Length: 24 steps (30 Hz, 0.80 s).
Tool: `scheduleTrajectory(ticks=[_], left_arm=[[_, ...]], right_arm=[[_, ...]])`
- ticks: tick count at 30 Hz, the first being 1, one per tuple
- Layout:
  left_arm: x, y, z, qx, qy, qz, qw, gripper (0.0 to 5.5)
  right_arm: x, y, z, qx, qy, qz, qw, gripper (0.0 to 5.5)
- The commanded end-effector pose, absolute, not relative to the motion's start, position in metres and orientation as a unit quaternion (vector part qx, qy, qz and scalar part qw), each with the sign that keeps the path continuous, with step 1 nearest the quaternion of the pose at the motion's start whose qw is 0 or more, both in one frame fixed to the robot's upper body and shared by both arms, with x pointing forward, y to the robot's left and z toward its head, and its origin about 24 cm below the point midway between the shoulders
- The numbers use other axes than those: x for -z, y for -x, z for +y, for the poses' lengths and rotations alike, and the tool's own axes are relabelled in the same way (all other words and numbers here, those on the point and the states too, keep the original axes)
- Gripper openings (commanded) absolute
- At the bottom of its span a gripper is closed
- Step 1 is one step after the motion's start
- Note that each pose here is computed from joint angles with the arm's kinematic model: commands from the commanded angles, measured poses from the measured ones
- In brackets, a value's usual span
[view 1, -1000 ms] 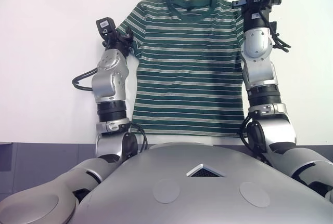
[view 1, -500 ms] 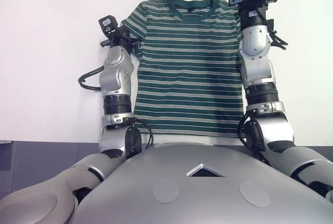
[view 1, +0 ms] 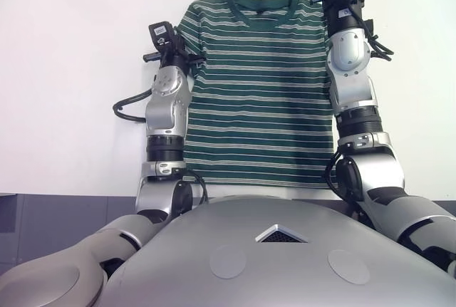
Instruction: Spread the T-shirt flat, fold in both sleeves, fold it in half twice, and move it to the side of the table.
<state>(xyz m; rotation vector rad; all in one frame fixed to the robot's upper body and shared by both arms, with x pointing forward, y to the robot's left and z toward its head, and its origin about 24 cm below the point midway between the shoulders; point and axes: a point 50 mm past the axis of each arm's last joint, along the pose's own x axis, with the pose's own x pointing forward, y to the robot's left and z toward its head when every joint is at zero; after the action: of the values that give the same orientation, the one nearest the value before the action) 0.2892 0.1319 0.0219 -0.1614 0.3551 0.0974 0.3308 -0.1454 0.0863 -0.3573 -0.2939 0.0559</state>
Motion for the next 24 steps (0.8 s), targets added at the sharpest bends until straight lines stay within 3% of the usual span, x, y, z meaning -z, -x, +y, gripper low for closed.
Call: scheduleTrajectory(ticks=[1,11,15,18,24], left_arm=[[-0.036,-0.290,0.110,-0.007,0.057,0.149,0.987,0.03],[-0.066,-0.290,0.074,0.104,-0.071,0.060,0.990,0.03],[-0.030,-0.282,0.056,0.159,-0.058,0.159,0.973,0.03],[-0.023,-0.284,0.058,0.156,-0.034,0.186,0.970,0.03],[-0.069,-0.294,0.052,0.177,0.028,0.064,0.982,1.08]], right_arm=[[-0.093,-0.334,-0.144,-0.027,0.177,-0.156,0.971,1.67],[-0.092,-0.333,-0.143,-0.015,0.169,-0.157,0.973,1.67],[-0.091,-0.332,-0.142,-0.011,0.165,-0.155,0.974,1.67],[-0.090,-0.332,-0.143,-0.006,0.162,-0.153,0.975,1.67],[-0.089,-0.324,-0.153,0.018,0.154,-0.153,0.976,1.67]])
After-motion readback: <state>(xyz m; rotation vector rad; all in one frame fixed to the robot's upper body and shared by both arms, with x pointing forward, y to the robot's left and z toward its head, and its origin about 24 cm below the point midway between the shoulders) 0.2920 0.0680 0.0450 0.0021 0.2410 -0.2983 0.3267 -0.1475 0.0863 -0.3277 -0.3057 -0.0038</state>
